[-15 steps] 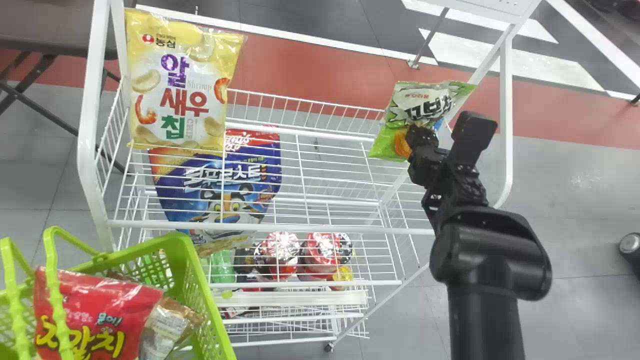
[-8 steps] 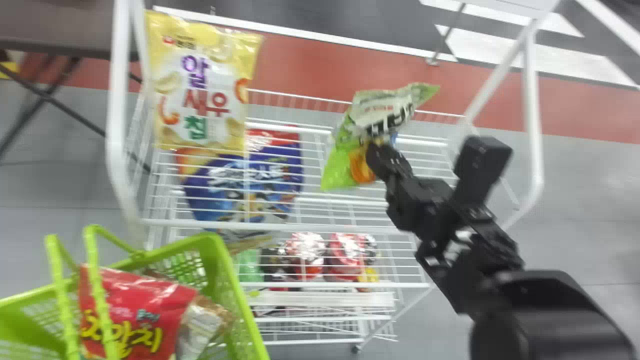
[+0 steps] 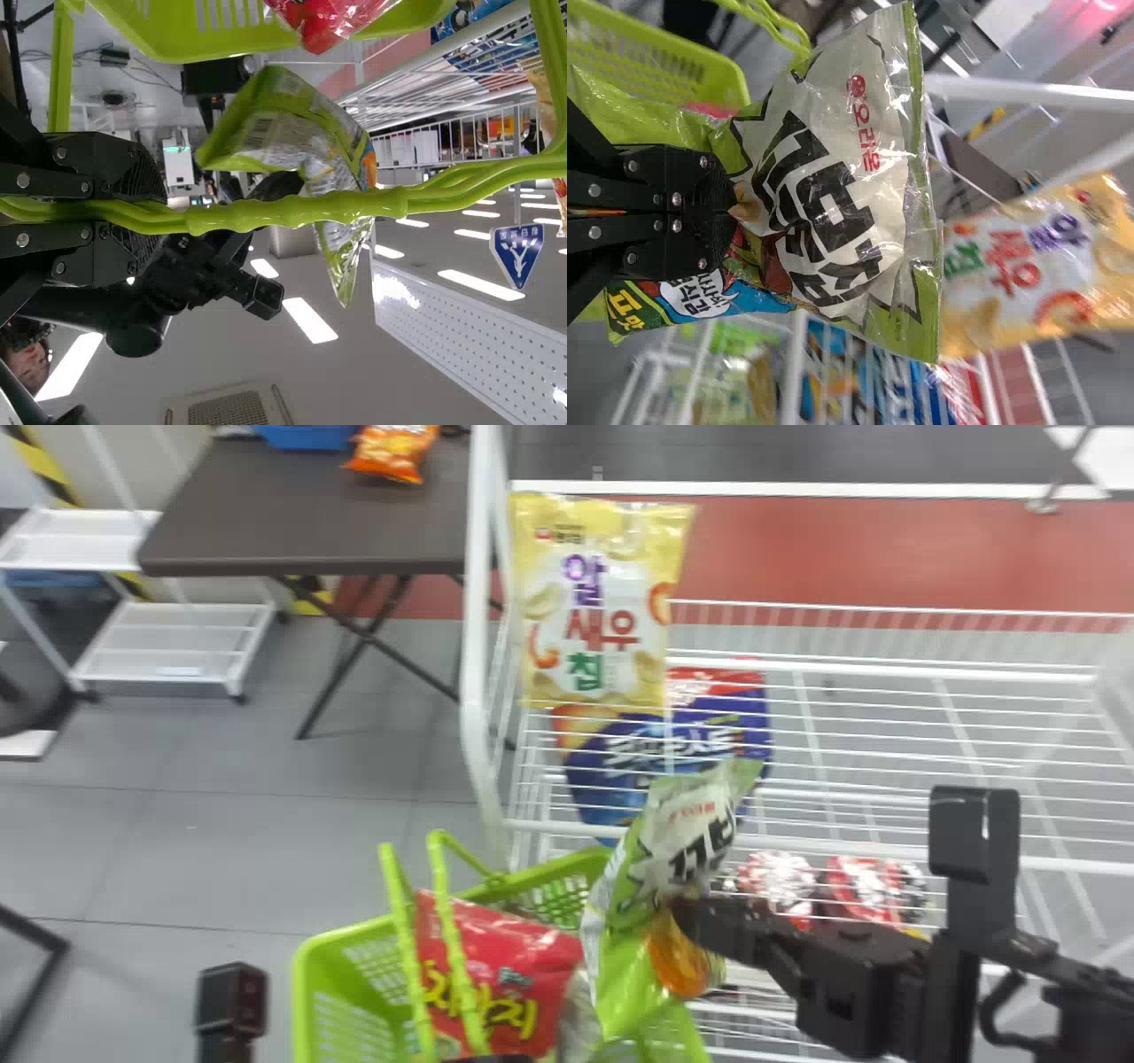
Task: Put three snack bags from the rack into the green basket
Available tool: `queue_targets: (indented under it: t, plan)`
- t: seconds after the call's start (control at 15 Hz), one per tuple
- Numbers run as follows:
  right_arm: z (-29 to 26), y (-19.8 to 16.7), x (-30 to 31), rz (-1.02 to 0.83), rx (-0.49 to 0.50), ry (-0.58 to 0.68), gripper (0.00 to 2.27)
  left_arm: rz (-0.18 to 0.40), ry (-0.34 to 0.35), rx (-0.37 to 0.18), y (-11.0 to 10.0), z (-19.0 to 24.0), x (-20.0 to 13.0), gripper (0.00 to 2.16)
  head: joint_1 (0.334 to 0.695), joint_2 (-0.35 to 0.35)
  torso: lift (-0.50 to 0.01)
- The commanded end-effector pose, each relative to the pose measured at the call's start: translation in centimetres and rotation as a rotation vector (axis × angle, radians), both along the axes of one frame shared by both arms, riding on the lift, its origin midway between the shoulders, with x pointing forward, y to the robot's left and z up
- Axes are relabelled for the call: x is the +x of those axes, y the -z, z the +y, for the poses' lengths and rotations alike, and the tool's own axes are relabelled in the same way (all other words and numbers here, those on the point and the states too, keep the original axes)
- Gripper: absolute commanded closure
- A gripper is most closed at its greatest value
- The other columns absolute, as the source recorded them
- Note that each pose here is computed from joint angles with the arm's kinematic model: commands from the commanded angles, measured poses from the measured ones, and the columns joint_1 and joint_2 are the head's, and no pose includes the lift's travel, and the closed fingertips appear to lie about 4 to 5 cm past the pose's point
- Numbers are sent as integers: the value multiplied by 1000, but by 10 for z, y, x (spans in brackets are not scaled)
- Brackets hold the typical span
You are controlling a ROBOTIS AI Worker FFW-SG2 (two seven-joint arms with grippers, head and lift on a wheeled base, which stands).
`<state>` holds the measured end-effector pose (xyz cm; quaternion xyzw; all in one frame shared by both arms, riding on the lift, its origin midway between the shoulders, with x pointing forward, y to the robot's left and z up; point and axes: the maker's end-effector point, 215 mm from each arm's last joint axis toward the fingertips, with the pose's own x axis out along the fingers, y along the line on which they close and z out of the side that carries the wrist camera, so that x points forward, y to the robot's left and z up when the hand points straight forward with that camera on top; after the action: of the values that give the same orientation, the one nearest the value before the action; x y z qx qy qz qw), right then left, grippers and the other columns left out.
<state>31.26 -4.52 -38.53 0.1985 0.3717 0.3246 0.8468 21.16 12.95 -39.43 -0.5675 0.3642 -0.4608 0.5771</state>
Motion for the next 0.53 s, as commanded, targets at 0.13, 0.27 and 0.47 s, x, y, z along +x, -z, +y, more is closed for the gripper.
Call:
queue_targets:
  t: [0.13,0.27,0.47]
  plan:
    - [52,20,-22,79,71,-94,2253,-8,16,-16,-4,-6,-1,2148,695,238,0]
    - [67,38,-21,105,84,-103,2253,-8,26,-23,-5,-10,-2,2148,695,283,0]
    - [72,64,-18,133,56,-107,2088,-9,33,-24,-6,-12,-1,2148,695,331,0]
